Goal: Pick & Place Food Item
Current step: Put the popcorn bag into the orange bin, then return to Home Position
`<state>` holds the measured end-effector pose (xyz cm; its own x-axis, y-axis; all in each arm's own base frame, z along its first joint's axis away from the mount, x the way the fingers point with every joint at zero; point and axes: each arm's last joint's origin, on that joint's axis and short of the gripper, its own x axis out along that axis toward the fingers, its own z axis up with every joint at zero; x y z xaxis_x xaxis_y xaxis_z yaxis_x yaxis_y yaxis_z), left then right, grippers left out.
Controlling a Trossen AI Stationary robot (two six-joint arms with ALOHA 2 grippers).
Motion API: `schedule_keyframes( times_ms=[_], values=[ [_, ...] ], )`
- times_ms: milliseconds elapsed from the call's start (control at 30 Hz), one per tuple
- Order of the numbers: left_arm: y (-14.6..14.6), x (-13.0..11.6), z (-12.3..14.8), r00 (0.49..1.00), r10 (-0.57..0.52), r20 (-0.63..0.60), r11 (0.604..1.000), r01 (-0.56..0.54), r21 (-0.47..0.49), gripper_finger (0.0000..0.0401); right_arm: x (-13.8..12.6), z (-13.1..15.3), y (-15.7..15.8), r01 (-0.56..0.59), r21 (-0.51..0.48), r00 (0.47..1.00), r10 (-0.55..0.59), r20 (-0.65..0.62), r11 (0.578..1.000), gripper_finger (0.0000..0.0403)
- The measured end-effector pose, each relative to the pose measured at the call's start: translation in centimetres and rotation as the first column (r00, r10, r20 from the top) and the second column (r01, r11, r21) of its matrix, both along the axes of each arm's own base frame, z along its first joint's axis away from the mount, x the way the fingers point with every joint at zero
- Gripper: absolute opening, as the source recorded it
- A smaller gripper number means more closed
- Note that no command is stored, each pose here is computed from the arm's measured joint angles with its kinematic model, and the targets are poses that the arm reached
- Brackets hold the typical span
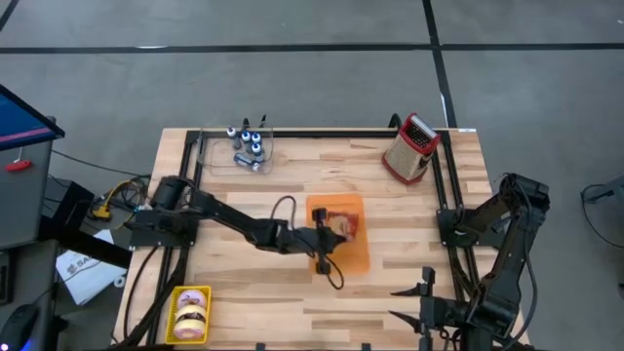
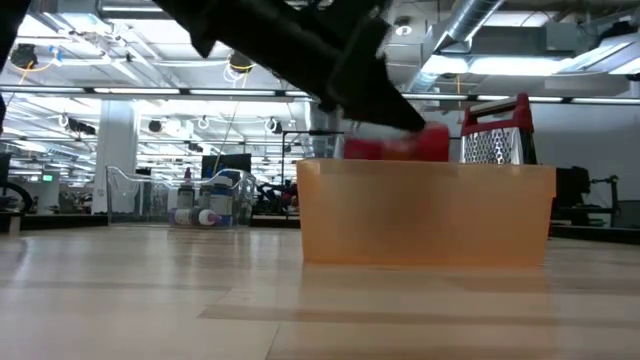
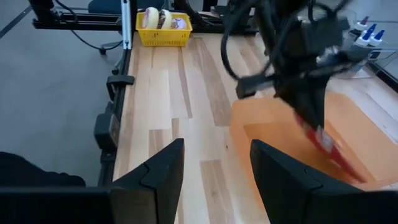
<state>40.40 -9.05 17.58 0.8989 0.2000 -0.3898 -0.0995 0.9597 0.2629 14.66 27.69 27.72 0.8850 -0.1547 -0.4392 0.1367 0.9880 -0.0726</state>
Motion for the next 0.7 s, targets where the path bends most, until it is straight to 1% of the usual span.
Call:
schedule_keyframes(
  times_ms=[67,200,267,400,533,633,700],
  values=[
    [-0.8,0.7,-0.4,1.0,-0.005,-0.014,1.0,0.005,-0.015,0.0,-0.1,0.0,0.0,-0.004,-0.001,1.0,0.004,-0.005,1.0,0.0177],
    [-1.6,1.9,0.0,1.0,-0.015,0.017,0.999,0.016,-0.033,0.0,-0.2,0.0,0.1,-0.011,-0.002,1.0,0.011,-0.01,1.0,0.0177],
    [-1.5,1.9,0.1,1.0,-0.017,0.013,0.999,0.018,-0.033,0.0,-0.2,0.0,0.1,-0.011,-0.002,1.0,0.011,-0.01,1.0,0.0177],
    [-0.3,2.0,0.8,1.0,0.01,0.023,0.999,-0.009,-0.037,0.0006,-0.4,0.0,0.2,-0.019,0.002,1.0,0.019,-0.014,1.0,0.0177],
    [0.9,2.2,0.9,1.0,0.025,0.011,0.998,-0.024,-0.055,0.0037,-0.7,-0.1,0.3,-0.023,0.019,1.0,0.023,-0.014,1.0,0.0177],
    [1.9,2.2,0.6,0.999,0.046,-0.029,0.997,-0.048,-0.068,0.0076,-0.8,0.0,0.4,-0.028,0.025,1.0,0.028,-0.012,0.999,0.0177],
    [2.4,1.9,0.9,0.998,0.017,-0.059,0.996,-0.022,-0.089,0.0106,-0.9,0.0,0.5,-0.031,0.026,0.999,0.032,-0.011,0.999,0.0177]
  ],
)
